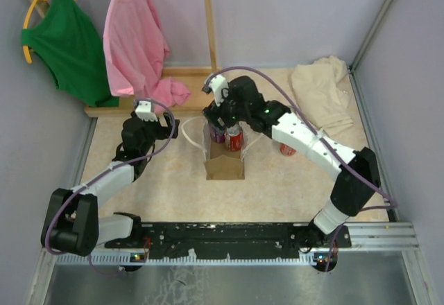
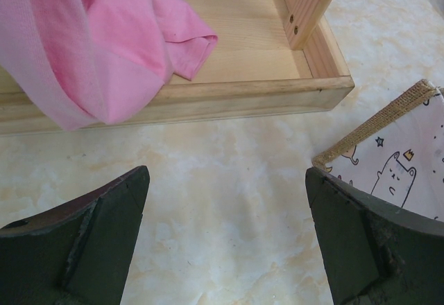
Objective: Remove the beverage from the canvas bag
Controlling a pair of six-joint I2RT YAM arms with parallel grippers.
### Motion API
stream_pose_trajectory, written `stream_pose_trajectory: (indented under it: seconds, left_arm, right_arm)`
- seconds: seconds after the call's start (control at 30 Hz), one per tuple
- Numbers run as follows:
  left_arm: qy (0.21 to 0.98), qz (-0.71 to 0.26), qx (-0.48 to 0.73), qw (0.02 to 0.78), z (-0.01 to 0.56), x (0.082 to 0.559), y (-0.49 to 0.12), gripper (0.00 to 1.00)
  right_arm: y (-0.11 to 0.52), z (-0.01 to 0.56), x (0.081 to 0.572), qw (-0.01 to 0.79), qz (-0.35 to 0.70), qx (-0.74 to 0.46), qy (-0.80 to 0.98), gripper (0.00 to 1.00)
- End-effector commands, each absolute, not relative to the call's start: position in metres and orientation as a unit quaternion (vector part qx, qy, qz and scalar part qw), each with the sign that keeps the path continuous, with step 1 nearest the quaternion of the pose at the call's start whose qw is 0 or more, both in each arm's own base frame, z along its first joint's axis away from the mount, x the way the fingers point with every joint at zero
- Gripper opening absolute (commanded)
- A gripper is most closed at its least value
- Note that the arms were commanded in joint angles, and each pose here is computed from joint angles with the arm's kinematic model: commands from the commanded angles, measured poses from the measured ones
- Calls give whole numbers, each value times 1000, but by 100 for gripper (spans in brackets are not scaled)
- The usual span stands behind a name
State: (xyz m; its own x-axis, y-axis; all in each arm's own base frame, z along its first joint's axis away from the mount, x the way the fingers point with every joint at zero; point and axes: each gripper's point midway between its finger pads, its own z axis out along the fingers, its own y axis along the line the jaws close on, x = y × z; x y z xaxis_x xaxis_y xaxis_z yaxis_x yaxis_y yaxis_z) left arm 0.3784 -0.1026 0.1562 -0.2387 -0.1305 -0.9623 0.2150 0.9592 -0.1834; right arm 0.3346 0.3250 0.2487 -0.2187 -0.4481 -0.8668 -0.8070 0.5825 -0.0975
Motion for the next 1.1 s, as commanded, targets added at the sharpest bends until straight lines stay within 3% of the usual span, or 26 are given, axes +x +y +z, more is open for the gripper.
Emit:
stream_pose_trajectory:
  seconds: [0.0, 0.27, 0.5, 1.07]
  left_arm:
    - [761, -151, 32, 631, 171, 383, -109, 100]
    - [761, -147, 31, 631, 171, 382, -107, 100]
    - [762, -149, 31, 630, 170, 382, -108, 100]
    - [763, -146, 32, 629, 167, 382, -107, 100]
  right_arm:
    - [331, 234, 334, 457, 166, -431, 760, 76]
    - [322, 179, 347, 409, 111, -419, 803, 76]
    - [318, 141, 349, 368, 85, -422, 824, 86]
    - [298, 107, 354, 327, 24, -401, 856, 88]
